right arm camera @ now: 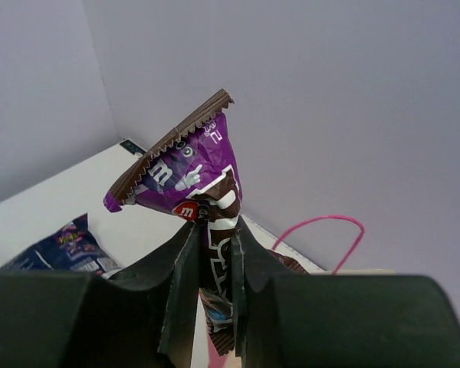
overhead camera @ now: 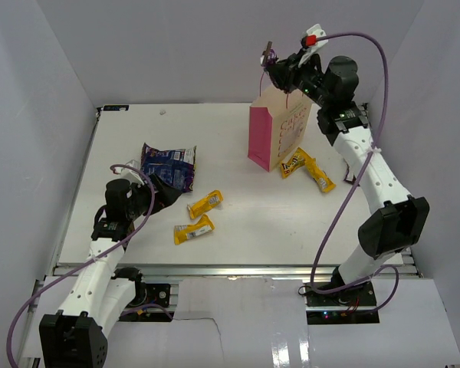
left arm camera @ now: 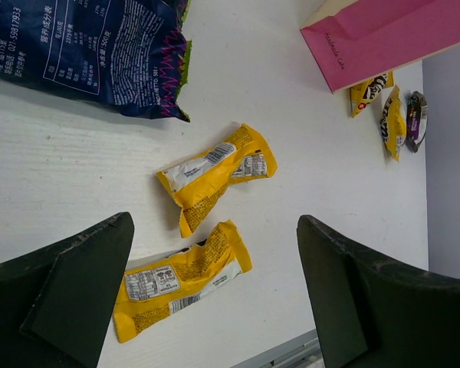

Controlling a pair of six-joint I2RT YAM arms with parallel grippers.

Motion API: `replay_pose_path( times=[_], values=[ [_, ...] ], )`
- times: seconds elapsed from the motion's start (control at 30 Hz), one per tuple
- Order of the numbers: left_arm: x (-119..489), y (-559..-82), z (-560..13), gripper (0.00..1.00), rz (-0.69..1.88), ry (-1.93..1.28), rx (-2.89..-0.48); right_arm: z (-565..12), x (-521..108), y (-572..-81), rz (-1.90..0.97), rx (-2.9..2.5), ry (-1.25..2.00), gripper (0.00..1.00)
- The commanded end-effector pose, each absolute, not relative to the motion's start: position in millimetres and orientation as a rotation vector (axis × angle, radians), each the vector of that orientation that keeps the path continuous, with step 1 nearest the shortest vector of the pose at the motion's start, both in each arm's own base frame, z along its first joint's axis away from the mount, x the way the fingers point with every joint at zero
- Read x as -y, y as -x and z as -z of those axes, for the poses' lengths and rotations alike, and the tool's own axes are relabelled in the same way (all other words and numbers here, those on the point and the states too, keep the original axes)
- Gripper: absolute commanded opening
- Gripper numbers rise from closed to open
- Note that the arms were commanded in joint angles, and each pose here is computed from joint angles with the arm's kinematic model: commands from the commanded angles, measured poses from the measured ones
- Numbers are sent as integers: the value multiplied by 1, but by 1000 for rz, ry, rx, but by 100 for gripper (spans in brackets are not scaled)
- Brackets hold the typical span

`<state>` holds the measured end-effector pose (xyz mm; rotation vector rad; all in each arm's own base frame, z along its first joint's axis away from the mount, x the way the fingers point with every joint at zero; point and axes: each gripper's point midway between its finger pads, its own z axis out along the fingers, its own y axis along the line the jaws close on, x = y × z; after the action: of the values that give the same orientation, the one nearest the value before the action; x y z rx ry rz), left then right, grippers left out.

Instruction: Place the snacks into the paper bag

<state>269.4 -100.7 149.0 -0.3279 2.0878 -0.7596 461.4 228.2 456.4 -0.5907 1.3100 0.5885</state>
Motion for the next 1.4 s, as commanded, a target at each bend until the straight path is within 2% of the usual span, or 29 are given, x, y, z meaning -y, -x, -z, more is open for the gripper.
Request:
replay_pose_path(
  times=[0.0,0.17,0.33,0.53,0.57,0.67,0.87,0.93,1.0,1.07,1.13,1.37],
  values=[
    [105,-270,-153,98,785,306,-2071,-491,-225,-478,-509,-1232,352,8],
    [107,-269,-153,98,789,303,-2072,-477,-204,-499,-349,-1230,245,16],
    [107,-271,-150,98,788,306,-2084,-453,-197,-503,-249,-1247,288,18],
    [109,-273,-147,98,794,303,-2101,-420,-190,-508,-163,-1287,322,43],
    [110,-273,-148,98,794,300,-2101,-418,-190,-509,-157,-1287,323,50],
    [113,-273,-146,98,796,289,-2110,-420,-189,-509,-150,-1280,324,58],
    [135,-276,-133,98,749,206,-2188,-435,-190,-500,-166,-1258,341,62],
    [151,-279,-133,98,699,120,-2207,-443,-196,-489,-181,-1243,413,63],
    [162,-281,-116,97,654,68,-2278,-454,-203,-468,-199,-1203,527,73],
    [165,-293,-115,95,575,19,-2290,-433,-229,-436,-292,-1159,879,80],
    [170,-308,-104,90,473,-54,-2334,-417,-238,-395,-395,-1133,1092,90],
    [199,-348,-69,87,199,-308,-2428,-312,-212,-342,-484,-1350,1252,91]
  ],
)
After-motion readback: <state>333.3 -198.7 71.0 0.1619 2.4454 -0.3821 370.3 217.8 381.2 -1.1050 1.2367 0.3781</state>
